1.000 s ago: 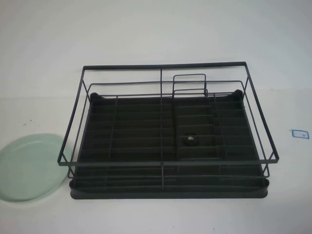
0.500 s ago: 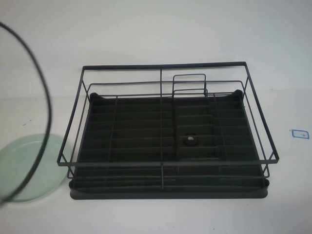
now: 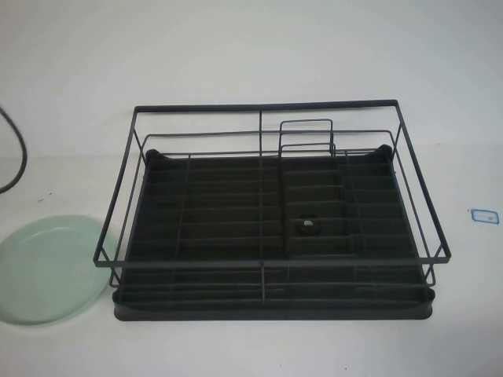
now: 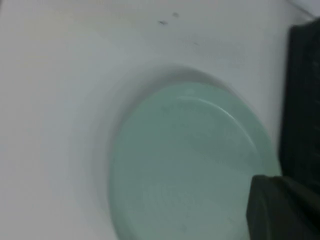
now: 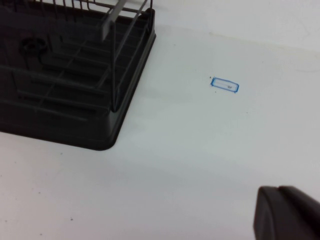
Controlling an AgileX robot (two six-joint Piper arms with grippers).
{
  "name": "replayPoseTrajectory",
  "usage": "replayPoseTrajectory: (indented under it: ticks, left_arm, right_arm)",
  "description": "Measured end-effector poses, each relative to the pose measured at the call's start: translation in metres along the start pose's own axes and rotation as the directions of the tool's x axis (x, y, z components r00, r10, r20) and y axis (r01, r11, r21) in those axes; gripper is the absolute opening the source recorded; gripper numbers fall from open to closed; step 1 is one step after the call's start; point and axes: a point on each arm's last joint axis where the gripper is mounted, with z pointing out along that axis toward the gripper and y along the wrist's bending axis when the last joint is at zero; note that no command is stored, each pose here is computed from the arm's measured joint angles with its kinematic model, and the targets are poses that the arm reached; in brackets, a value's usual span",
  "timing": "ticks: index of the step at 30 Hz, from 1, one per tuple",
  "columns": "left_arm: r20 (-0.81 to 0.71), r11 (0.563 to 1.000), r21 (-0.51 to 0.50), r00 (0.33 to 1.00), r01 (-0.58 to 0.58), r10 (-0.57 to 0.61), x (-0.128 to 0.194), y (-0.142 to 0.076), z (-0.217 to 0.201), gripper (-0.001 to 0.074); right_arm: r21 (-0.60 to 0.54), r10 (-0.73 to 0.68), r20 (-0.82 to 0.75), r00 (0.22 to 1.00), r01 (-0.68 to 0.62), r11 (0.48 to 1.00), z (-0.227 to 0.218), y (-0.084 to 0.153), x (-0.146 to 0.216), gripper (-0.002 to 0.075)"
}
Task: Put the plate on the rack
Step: Pick up the plate from the table
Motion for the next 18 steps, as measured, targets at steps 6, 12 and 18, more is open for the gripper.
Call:
replayPoseTrajectory:
  ticks: [6, 12, 18]
  left_arm:
    - [-0.088, 0.999, -0.023, 0.995, 0.048, -0.05, 0.005, 0.031, 0.052, 0.0031]
    - [-0.177, 0.996, -0.056, 0.981, 0.065, -0.074, 0.016, 0.053, 0.086, 0.0244]
    - [-0.088, 0.99, -0.133, 0.995, 0.045, -0.057, 0.009, 0.063, 0.089, 0.0394]
  right_arm:
    - [0.0, 0.0, 0.0, 1.0, 0.0, 1.0, 0.0, 0.0, 0.0, -0.0002]
    - [0.0, 0.0, 0.0, 1.0, 0.0, 1.0, 0.0, 0.0, 0.0, -0.0002]
    - [0.0, 0.0, 0.0, 1.0, 0.0, 1.0, 0.0, 0.0, 0.0, -0.0002]
